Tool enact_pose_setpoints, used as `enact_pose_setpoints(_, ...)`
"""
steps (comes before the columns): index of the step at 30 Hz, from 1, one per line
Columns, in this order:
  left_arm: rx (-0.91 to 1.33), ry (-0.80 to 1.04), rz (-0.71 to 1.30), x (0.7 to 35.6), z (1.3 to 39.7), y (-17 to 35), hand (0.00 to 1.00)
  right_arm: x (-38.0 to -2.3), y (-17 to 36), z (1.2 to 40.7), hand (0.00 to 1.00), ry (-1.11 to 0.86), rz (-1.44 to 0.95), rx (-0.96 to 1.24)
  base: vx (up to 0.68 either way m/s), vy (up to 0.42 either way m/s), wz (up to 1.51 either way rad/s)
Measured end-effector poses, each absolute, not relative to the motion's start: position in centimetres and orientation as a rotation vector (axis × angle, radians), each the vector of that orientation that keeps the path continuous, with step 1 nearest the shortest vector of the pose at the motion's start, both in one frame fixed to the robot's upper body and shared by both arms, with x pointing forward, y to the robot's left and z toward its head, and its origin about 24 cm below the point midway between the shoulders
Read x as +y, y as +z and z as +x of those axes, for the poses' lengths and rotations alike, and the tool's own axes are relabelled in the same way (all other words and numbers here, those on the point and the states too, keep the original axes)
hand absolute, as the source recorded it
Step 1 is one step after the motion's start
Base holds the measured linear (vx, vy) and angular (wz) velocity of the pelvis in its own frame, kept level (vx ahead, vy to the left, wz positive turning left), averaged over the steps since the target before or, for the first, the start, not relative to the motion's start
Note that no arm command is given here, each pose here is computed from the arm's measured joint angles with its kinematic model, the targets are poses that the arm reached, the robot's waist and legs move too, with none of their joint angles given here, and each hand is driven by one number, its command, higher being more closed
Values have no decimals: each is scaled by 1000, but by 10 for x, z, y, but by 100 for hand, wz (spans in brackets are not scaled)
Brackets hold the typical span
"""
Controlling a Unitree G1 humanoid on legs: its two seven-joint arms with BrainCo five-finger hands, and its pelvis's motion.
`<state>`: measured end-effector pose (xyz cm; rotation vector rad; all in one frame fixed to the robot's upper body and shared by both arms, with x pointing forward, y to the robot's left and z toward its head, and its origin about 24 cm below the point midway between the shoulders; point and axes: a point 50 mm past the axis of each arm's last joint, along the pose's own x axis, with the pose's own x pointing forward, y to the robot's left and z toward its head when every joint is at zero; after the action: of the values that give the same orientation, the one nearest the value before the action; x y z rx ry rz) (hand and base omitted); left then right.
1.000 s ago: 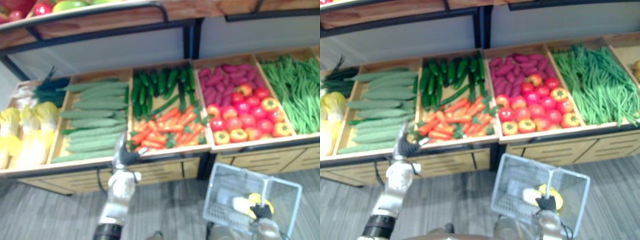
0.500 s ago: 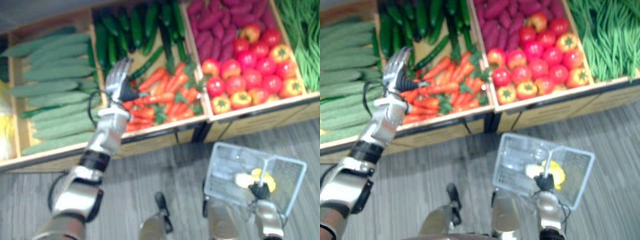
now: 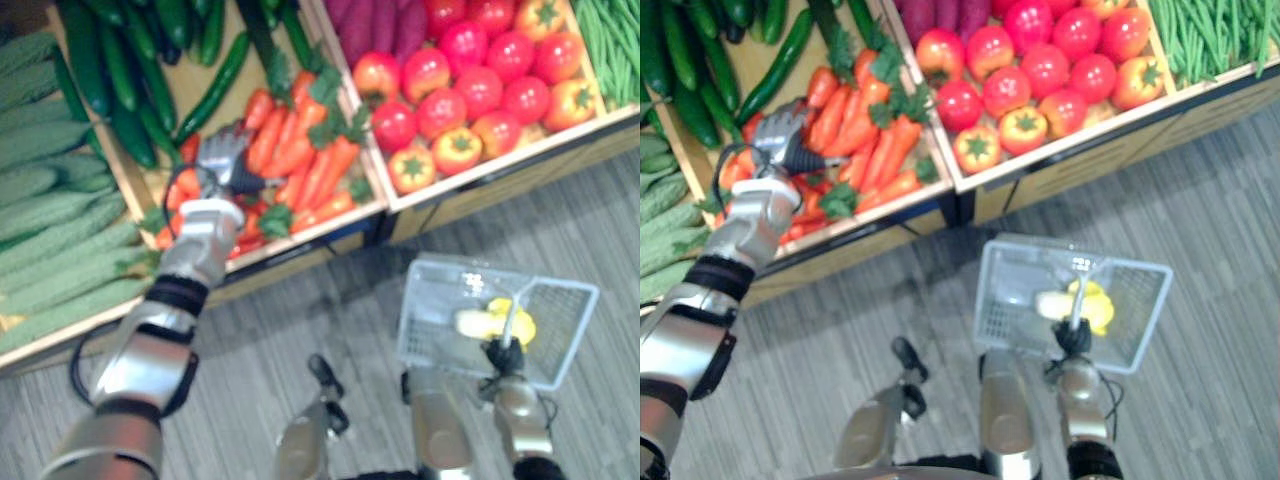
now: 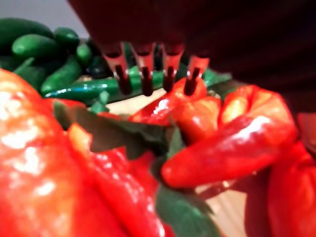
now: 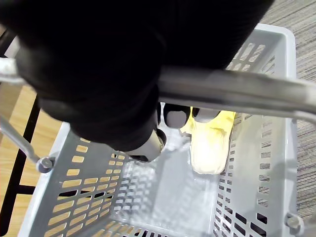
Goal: Pick vegetable in the basket
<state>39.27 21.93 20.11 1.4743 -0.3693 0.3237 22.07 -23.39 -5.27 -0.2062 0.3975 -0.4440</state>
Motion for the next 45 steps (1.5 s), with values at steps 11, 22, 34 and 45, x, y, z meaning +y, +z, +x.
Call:
enact_pose_setpoints(11,-320,326,1559,217,399,197,100,-228,-54,225,100,-421,-198,393,4,-8,0)
enact_pose_setpoints(22,-429,529,1527,233,384,233,100,-231,-66,204,100,-406,-206,449,7,6,15)
enact_pose_setpoints(34,-270,454,1117,217,269,88,100,-203,-61,185,100,-234,-196,441,53,78,-119)
enact_pose_setpoints(45,-115,47,930,127,264,19,100,-154,-8,203,100,-5,-110,184,-121,192,-189)
